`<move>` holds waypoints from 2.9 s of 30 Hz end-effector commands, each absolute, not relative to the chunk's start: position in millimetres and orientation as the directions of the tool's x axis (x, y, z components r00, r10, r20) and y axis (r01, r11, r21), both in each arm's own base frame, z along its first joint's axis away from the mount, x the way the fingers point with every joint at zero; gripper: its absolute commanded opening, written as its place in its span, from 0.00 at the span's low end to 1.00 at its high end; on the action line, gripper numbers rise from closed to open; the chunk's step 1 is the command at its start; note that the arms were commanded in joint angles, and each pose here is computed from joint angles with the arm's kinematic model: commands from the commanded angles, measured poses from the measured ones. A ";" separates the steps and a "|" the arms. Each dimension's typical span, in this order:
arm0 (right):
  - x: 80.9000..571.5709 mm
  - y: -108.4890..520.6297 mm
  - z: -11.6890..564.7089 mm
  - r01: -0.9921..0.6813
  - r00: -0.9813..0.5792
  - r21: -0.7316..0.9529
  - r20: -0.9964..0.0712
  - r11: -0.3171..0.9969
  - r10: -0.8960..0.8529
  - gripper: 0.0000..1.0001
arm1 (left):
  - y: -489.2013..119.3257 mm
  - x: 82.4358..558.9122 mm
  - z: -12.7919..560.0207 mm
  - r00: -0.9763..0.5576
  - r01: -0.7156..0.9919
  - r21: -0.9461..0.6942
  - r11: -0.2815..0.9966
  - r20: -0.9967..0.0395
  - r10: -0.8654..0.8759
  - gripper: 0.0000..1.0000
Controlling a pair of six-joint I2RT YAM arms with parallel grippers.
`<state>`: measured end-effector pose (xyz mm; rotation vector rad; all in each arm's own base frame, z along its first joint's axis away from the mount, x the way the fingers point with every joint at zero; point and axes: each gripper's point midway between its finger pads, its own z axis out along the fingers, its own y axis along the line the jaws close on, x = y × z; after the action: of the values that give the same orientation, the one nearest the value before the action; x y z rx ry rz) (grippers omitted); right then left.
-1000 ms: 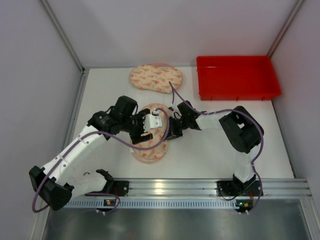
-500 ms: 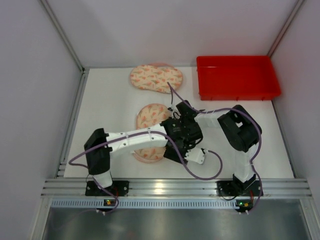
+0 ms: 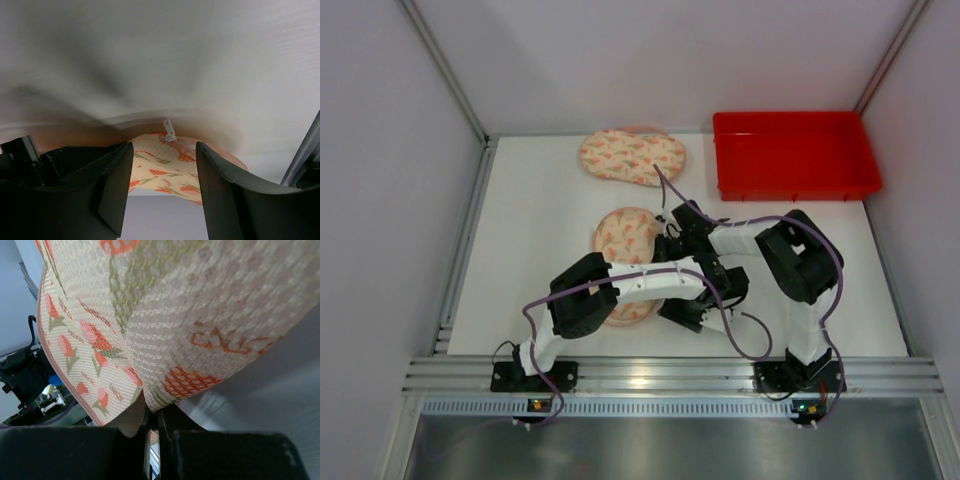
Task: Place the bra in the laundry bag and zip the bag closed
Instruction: Zip the laundry bag at the center of the board.
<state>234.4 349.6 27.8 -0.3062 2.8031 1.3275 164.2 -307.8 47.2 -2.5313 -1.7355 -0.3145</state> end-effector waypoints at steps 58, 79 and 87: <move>264.6 342.4 31.4 -0.238 -0.971 0.760 -0.174 0.604 -0.164 0.00 | -285.2 94.2 19.1 0.430 0.902 -0.135 -0.409 0.236 0.871 0.00; 255.4 312.2 60.4 -0.299 -0.951 0.785 -0.197 0.543 -0.239 0.75 | -323.0 151.2 48.2 0.308 0.947 0.078 -0.313 0.065 0.949 0.00; 224.8 308.8 48.4 -0.249 -0.956 0.827 -0.126 0.504 -0.265 0.62 | -335.8 177.5 63.3 0.313 0.938 0.148 -0.313 0.024 0.949 0.00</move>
<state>228.3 305.5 38.6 -0.4153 2.7993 1.4668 160.1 -315.7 32.7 -2.5212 -1.8313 -0.1893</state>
